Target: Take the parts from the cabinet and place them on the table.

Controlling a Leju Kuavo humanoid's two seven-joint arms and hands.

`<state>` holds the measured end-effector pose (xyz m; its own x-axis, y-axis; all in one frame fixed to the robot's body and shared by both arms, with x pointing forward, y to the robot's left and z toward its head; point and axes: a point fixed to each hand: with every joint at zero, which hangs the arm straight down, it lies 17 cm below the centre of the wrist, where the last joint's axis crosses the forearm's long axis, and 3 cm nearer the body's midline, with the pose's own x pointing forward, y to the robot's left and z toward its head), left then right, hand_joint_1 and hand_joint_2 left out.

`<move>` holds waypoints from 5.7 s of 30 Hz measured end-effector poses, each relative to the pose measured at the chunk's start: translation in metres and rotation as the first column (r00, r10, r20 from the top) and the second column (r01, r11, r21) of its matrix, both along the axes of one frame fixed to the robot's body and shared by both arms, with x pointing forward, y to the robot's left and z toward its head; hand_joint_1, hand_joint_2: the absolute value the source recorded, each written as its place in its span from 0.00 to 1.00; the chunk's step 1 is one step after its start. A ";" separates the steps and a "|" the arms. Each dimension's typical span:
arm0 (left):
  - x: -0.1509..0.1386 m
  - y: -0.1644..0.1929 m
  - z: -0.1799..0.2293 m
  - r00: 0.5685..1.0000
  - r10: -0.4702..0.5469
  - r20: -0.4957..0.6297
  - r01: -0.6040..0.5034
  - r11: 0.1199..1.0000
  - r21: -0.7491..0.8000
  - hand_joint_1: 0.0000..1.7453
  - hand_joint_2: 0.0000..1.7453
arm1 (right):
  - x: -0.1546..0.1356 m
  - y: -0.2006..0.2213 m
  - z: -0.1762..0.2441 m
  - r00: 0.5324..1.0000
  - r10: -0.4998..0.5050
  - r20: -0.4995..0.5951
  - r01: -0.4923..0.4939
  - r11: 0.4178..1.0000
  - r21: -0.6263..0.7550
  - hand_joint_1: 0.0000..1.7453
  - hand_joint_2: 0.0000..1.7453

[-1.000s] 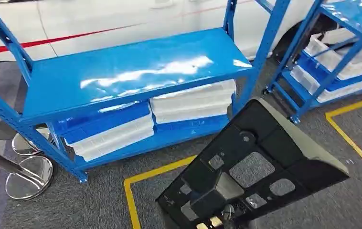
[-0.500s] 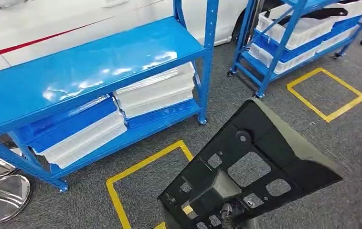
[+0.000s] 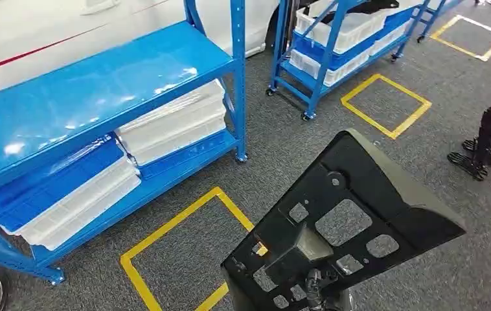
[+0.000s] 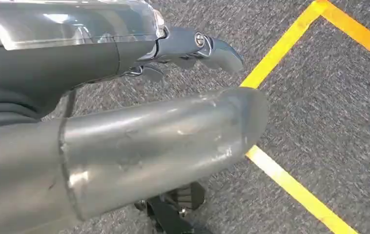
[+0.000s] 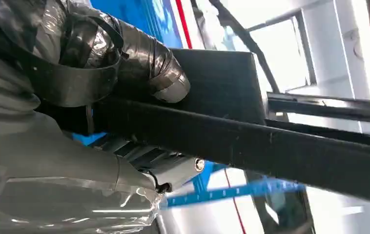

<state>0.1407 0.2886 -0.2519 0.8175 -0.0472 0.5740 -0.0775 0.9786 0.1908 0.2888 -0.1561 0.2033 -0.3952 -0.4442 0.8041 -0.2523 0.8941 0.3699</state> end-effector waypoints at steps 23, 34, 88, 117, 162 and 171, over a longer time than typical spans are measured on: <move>0.003 0.009 0.001 0.994 -0.112 0.007 0.111 0.992 0.056 0.00 0.00 | 0.008 -0.013 -0.026 0.990 -0.129 -0.062 0.111 0.966 -0.235 1.00 1.00; 0.017 0.015 0.006 0.990 -0.137 0.044 0.134 0.989 0.069 0.00 0.00 | 0.010 -0.001 -0.043 0.997 -0.074 -0.017 0.070 0.983 -0.172 1.00 1.00; 0.019 0.042 0.010 0.997 -0.016 0.073 0.009 0.996 0.086 0.00 0.00 | -0.003 -0.034 -0.022 0.989 -0.145 0.004 0.145 0.987 -0.069 1.00 1.00; 0.008 0.019 0.004 0.999 -0.036 0.037 0.035 0.999 0.037 0.00 0.00 | -0.002 -0.029 -0.030 0.984 -0.175 -0.023 0.171 0.978 -0.121 1.00 1.00; 0.005 -0.007 0.003 0.997 -0.071 0.022 0.070 0.997 0.019 0.00 0.00 | -0.005 -0.036 -0.034 0.978 -0.202 -0.062 0.190 0.969 -0.159 1.00 1.00; 0.006 -0.007 0.003 0.997 -0.071 0.024 0.071 0.997 0.018 0.00 0.00 | -0.006 -0.034 -0.032 0.978 -0.198 -0.063 0.185 0.969 -0.162 1.00 1.00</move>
<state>0.1469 0.2812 -0.2489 0.7972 -0.1146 0.5928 -0.0126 0.9784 0.2062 0.2827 -0.1906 0.1710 -0.3939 -0.2345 0.8887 -0.0466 0.9708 0.2355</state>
